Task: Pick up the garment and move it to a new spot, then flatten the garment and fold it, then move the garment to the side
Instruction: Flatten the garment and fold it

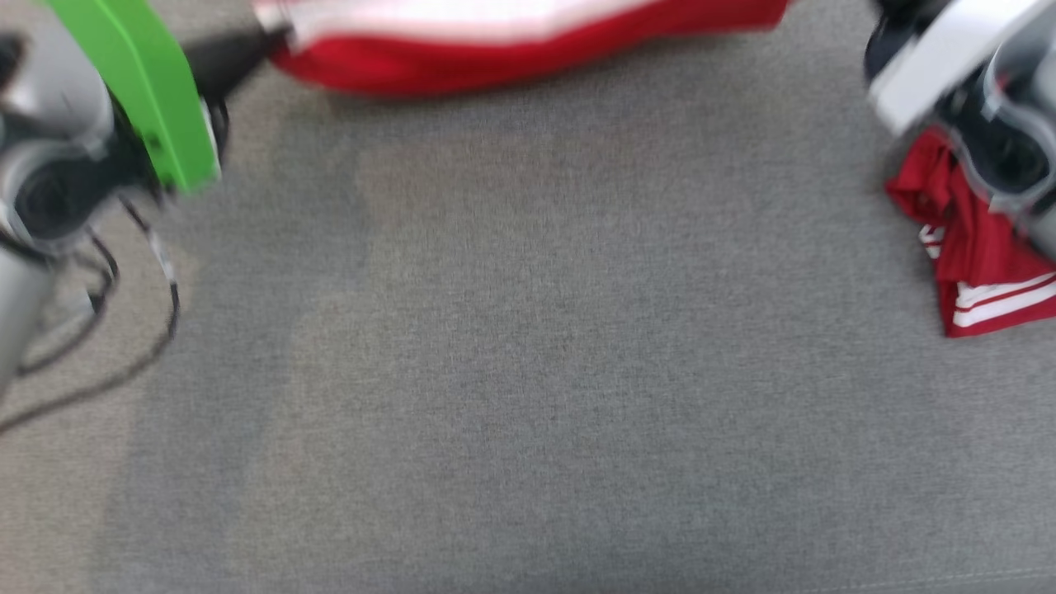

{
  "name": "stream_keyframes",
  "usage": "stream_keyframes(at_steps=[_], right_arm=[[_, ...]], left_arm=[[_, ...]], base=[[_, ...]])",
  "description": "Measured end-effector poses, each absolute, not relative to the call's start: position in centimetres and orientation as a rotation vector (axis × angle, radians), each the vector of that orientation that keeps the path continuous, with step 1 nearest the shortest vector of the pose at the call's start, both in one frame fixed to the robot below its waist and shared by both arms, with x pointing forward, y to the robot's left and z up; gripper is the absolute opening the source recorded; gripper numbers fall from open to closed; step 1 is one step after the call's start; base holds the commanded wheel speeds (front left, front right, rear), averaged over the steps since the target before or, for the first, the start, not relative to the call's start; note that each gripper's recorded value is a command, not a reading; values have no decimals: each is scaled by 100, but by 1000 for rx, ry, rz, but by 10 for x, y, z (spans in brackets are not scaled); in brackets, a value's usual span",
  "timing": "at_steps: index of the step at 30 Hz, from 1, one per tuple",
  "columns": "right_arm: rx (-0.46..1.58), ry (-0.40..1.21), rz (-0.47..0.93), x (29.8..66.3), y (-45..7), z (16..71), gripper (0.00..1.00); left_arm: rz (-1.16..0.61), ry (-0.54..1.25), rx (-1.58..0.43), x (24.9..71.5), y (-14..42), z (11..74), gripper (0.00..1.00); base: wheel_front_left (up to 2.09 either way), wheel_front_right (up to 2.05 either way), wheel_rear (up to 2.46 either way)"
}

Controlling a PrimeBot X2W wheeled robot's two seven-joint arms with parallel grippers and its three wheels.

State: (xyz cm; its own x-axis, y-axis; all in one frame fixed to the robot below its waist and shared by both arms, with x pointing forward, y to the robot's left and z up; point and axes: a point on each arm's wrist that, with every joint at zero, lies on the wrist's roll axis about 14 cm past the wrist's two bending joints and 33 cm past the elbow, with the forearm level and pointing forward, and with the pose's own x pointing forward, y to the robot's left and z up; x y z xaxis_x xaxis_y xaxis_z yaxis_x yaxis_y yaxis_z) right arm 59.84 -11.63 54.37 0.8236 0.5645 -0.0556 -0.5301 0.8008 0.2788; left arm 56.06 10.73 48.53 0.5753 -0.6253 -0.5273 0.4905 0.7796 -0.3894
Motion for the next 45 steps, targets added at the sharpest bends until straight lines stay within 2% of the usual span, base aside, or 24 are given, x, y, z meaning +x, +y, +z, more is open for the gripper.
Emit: stream_keyframes(at_steps=[6,13,20,25,31,37,45], right_arm=[[252,324,616,526,-121,510,0],[349,419,608,450,-138,516,0],[344,459,588,390,-161,524,0],[345,463,599,366,-162,529,0],[331,431,640,376,-149,539,0],[354,374,657,426,-133,563,0],[325,428,660,506,-119,561,0]], left_arm=[[-718,842,-241,480,105,470,0],[-827,928,-262,389,95,479,0],[-859,945,-314,324,103,498,0],[-881,932,-345,296,104,509,0],[-842,887,-354,301,112,517,0],[-830,930,-448,328,108,524,0],[-803,1043,-525,371,109,515,0]], base=[[0,0,0],[0,0,0],[0,0,0],[0,0,0],[0,0,0],[0,0,0],[0,0,0]])
